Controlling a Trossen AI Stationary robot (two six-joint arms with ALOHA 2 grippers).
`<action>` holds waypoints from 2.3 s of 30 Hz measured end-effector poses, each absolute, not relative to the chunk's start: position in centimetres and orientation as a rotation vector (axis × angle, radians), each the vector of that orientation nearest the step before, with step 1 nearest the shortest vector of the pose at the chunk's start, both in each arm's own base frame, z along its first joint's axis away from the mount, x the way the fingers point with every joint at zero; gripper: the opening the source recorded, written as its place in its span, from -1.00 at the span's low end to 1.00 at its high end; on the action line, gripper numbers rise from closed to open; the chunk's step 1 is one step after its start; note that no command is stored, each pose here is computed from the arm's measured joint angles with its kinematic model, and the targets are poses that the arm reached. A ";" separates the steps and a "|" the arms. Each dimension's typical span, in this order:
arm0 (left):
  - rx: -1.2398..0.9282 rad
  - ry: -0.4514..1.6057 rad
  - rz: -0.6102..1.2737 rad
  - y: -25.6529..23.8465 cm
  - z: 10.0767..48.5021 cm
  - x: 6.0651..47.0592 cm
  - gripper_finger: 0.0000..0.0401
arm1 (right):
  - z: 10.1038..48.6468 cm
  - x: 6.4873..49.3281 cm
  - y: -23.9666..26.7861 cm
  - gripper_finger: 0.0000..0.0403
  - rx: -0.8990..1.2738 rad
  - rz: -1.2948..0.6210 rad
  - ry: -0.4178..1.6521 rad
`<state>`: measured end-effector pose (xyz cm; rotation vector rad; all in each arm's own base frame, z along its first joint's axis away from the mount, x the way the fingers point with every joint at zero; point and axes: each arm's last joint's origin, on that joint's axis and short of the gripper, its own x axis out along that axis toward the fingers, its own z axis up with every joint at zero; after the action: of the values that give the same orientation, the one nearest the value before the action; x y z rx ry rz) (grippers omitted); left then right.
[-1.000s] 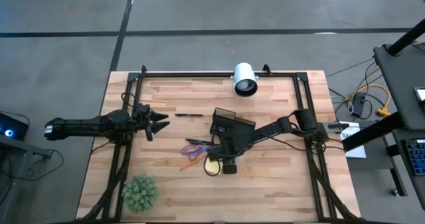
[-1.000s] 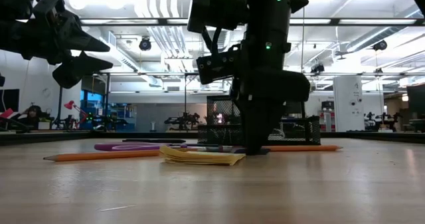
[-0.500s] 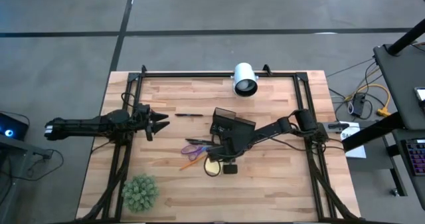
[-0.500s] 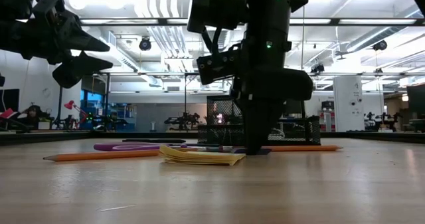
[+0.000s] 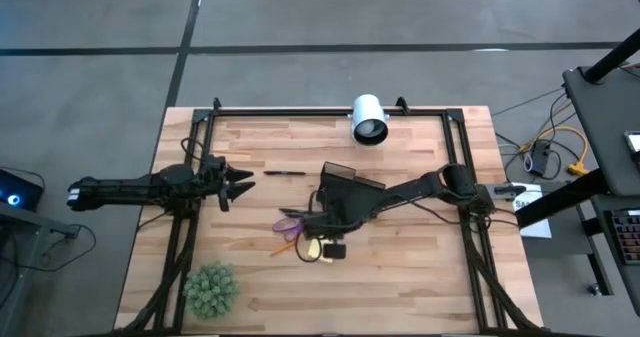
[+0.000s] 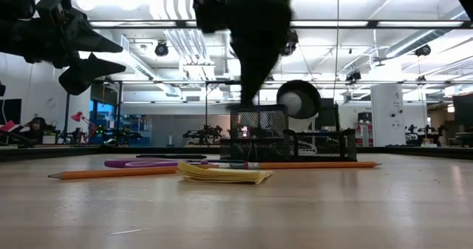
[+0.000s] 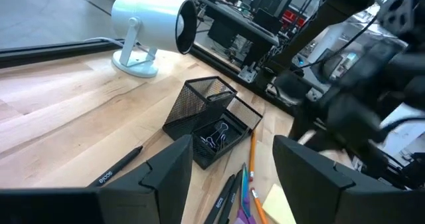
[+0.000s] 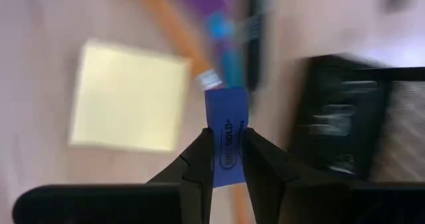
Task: Pick and place office supplies into organizer
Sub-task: Put the blue eraser into the black mesh organizer, then put the right yellow pencil into the black mesh organizer
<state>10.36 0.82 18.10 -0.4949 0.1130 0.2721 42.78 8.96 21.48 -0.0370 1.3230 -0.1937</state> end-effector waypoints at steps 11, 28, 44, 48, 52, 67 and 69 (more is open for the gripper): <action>-0.495 0.114 0.272 0.8 18.1 10.4 -0.03 | 21.5 43.3 0.7 -0.71 0.233 -0.445 1.361; -0.496 0.104 0.270 0.8 18.3 10.3 -0.03 | 20.6 43.3 0.0 -0.14 0.180 -0.489 1.335; -0.496 0.106 0.270 0.8 18.2 10.3 -0.03 | 20.8 45.2 6.6 -0.08 -0.255 0.058 1.193; -0.496 0.109 0.271 0.8 18.1 10.3 -0.03 | 19.4 44.8 6.5 -0.12 -0.123 0.026 1.285; -0.496 0.109 0.271 0.8 18.1 10.3 -0.03 | 18.4 43.7 7.3 -0.14 -0.119 0.029 1.389; -0.496 0.108 0.268 0.8 18.1 10.3 -0.03 | 16.0 40.9 6.5 -0.25 0.051 -0.152 1.555; -0.496 0.108 0.268 0.8 18.1 10.3 -0.03 | 15.9 40.4 6.4 -0.27 0.048 -0.131 1.579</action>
<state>10.29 0.80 18.08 -0.4960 0.1083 0.2676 40.40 6.45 15.91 0.0478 1.5793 -0.1314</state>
